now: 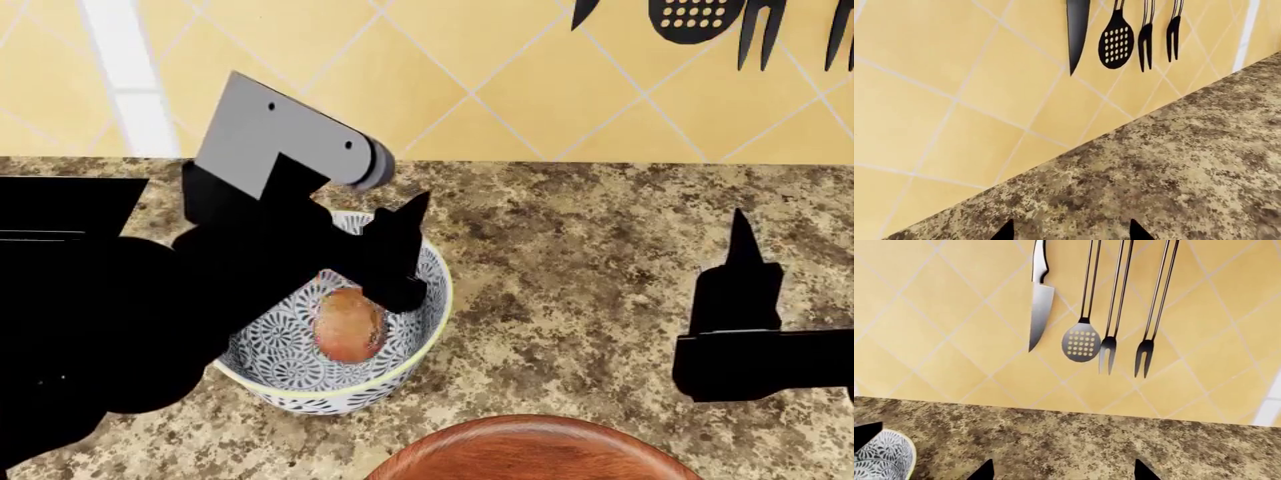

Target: Pick the broccolis and asparaguss from the sink and place them in one bowl. Place the onion in the other bowl. Then turn off the sink faucet.

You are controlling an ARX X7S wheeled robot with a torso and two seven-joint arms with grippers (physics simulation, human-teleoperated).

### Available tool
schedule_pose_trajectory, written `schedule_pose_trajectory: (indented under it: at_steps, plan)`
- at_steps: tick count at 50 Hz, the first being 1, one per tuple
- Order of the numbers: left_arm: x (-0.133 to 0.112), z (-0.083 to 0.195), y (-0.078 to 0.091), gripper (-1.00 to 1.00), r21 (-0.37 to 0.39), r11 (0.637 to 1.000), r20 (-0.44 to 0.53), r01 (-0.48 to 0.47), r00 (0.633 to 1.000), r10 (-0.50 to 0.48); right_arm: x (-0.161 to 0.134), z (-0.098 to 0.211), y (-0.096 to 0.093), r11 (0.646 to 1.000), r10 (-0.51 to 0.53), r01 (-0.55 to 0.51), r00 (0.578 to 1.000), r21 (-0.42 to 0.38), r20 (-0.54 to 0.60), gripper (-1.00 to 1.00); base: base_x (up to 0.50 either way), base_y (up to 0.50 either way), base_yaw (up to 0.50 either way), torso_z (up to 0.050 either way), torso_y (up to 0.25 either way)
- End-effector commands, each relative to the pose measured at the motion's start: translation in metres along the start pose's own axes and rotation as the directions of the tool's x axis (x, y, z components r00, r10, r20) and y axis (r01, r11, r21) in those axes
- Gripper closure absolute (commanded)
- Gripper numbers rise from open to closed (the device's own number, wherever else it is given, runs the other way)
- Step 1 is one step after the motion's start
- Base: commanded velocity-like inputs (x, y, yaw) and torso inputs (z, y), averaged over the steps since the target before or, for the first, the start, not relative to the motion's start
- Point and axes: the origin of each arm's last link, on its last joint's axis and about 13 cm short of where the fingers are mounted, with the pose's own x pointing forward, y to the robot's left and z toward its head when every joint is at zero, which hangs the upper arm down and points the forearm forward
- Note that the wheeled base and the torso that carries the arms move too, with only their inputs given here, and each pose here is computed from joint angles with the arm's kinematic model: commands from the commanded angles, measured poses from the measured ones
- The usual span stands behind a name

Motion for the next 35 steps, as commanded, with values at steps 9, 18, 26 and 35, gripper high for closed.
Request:
schedule_pose_trajectory:
  at_steps: [9,18,26,35]
  plan:
    - [-0.004,0.013,0.003,-1.0,0.001,1.0,0.035,0.007,0.999,-0.007,0.004,0.002,0.001,1.0,0.014,-0.014,1.0,-0.001,0.007,-1.0,0.0,0.0,0.0,0.0,0.0]
    - [-0.025,0.033,0.022,-1.0,0.019,0.999,0.112,-0.043,0.993,0.041,0.003,0.006,0.0,1.0,0.016,-0.016,1.0,-0.009,0.012,-1.0,0.0,0.0,0.0,0.0,0.0]
    - [-0.054,0.043,0.044,-1.0,-0.004,0.983,0.122,-0.182,0.976,0.182,0.004,0.003,0.001,1.0,0.024,-0.024,1.0,-0.011,0.012,-1.0,0.0,0.0,0.0,0.0,0.0]
    - [-0.101,0.045,0.056,-1.0,-0.015,0.968,0.117,-0.252,0.961,0.252,-0.002,0.002,-0.001,1.0,0.015,-0.015,1.0,-0.007,0.012,-1.0,0.0,0.0,0.0,0.0,0.0]
